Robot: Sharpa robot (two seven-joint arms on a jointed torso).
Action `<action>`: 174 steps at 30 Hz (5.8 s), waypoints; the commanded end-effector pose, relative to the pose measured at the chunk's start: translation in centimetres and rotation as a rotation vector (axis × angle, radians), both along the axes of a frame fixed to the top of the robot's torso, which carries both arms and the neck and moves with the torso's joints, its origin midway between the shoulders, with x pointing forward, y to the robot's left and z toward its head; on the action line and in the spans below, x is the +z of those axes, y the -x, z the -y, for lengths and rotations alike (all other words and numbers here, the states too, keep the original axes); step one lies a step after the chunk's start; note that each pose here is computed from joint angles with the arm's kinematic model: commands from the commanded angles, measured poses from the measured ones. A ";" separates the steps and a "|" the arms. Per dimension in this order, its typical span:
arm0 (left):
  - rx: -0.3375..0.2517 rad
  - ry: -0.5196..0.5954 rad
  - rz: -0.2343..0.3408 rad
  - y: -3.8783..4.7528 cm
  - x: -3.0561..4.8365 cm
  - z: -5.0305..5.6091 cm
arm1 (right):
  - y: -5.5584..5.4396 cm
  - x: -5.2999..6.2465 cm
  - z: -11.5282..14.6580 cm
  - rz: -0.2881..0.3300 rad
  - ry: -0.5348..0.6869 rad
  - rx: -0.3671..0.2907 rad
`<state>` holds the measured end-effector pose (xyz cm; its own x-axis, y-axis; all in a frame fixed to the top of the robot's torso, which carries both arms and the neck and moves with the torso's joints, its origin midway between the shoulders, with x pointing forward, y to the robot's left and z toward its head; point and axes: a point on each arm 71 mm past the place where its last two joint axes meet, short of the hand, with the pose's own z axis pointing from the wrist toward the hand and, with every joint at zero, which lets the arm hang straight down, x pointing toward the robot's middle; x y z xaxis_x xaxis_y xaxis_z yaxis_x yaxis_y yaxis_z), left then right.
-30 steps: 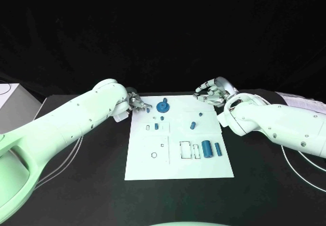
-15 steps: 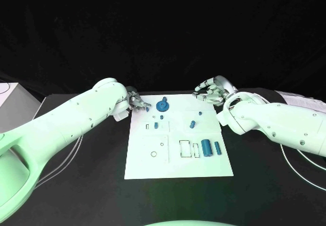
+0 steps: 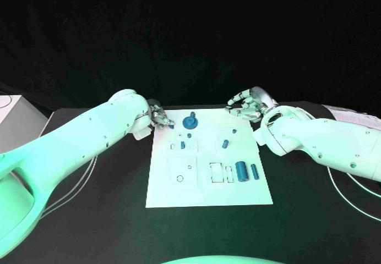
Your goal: Assemble the parts on the task board
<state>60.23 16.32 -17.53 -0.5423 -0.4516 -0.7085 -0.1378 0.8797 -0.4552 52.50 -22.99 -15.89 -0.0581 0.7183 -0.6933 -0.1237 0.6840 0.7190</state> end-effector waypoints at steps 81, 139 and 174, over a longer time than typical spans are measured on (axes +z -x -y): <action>-0.130 0.012 -0.010 7.42 -3.34 0.9 | 0.0 -0.1 1.0 0.006 0.013 -0.007; -0.175 -0.043 -0.030 7.43 -4.40 1.9 | 0.0 -0.2 0.9 0.004 0.011 -0.004; -0.154 -0.002 0.020 7.80 -3.01 1.0 | 0.1 -0.3 1.2 0.003 0.010 -0.009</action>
<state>52.46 15.49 -20.76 -0.5982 -0.3521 -0.7198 0.0053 0.8965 -0.4430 52.42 -24.28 -16.22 -0.0453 0.7146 -0.6981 -0.1046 0.6916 0.7147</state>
